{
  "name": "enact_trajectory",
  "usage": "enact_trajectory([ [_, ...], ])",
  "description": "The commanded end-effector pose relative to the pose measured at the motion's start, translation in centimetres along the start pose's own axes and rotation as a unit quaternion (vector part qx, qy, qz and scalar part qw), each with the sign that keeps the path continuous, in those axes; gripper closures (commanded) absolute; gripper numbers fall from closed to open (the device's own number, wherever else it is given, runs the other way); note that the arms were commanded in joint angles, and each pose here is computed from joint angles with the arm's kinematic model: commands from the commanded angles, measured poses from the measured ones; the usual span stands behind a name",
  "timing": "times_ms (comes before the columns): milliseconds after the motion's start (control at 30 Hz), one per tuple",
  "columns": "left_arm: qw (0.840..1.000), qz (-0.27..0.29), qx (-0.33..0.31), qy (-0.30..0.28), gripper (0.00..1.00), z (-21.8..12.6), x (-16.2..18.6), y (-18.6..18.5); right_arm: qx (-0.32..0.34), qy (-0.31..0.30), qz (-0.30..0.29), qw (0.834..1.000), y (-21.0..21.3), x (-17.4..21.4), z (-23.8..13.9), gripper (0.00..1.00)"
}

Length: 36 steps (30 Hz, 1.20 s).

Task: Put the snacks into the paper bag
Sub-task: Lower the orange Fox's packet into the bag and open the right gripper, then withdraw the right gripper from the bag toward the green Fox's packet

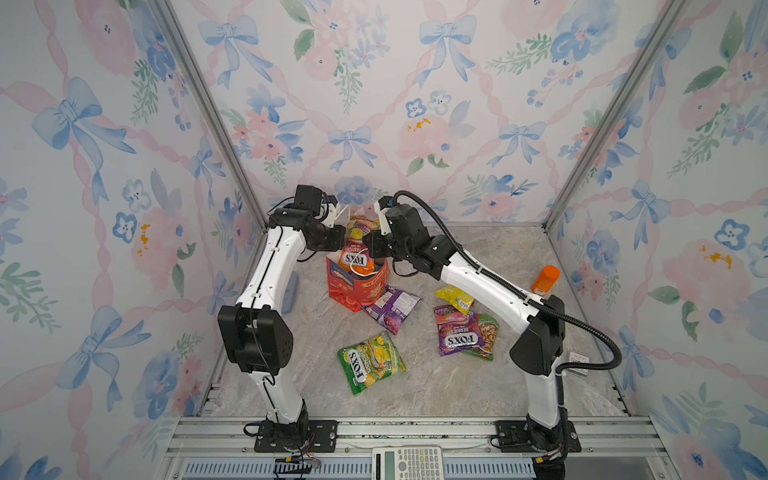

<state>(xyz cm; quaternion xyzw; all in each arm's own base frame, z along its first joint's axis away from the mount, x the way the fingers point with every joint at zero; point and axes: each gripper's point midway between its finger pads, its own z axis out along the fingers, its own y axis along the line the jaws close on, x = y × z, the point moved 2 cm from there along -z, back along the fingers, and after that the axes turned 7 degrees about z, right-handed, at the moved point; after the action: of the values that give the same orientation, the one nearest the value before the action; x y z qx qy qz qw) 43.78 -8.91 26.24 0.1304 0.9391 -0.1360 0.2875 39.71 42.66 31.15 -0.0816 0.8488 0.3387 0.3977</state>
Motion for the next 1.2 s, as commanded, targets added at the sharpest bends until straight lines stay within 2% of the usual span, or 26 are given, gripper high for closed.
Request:
enact_trajectory([
  [0, 1.000, -0.011, 0.002, 0.021, 1.00, 0.6, 0.9, 0.4, -0.011, -0.014, 0.006, 1.000, 0.6, -0.8, -0.8, 0.88],
  [100, 1.000, -0.011, 0.001, 0.021, 1.00, 0.6, 0.9, 0.4, -0.006, -0.023, 0.004, 1.000, 0.2, -1.6, -1.4, 0.62],
  [200, 1.000, -0.011, 0.002, 0.020, 1.00, 0.5, 0.9, 0.4, 0.001, -0.039, -0.005, 0.999, -0.1, -2.9, -2.6, 0.42],
  [533, 1.000, -0.011, 0.000, 0.020, 1.00, 0.4, 0.9, 0.4, 0.024, -0.121, -0.032, 0.992, -0.7, -7.5, -9.3, 0.07],
  [633, 1.000, -0.011, 0.000, 0.021, 1.00, 0.5, 1.0, 0.4, 0.032, -0.128, -0.031, 0.991, -1.7, -7.5, -11.0, 0.01],
  [833, 1.000, -0.012, -0.001, 0.020, 1.00, 0.5, 0.9, 0.5, 0.055, -0.101, -0.024, 0.993, -4.4, -4.0, -13.3, 0.03],
  [1167, 1.000, -0.013, 0.000, 0.021, 1.00, 0.6, 0.9, 0.5, 0.108, 0.034, 0.045, 0.993, -10.7, 10.0, -14.5, 0.03],
])
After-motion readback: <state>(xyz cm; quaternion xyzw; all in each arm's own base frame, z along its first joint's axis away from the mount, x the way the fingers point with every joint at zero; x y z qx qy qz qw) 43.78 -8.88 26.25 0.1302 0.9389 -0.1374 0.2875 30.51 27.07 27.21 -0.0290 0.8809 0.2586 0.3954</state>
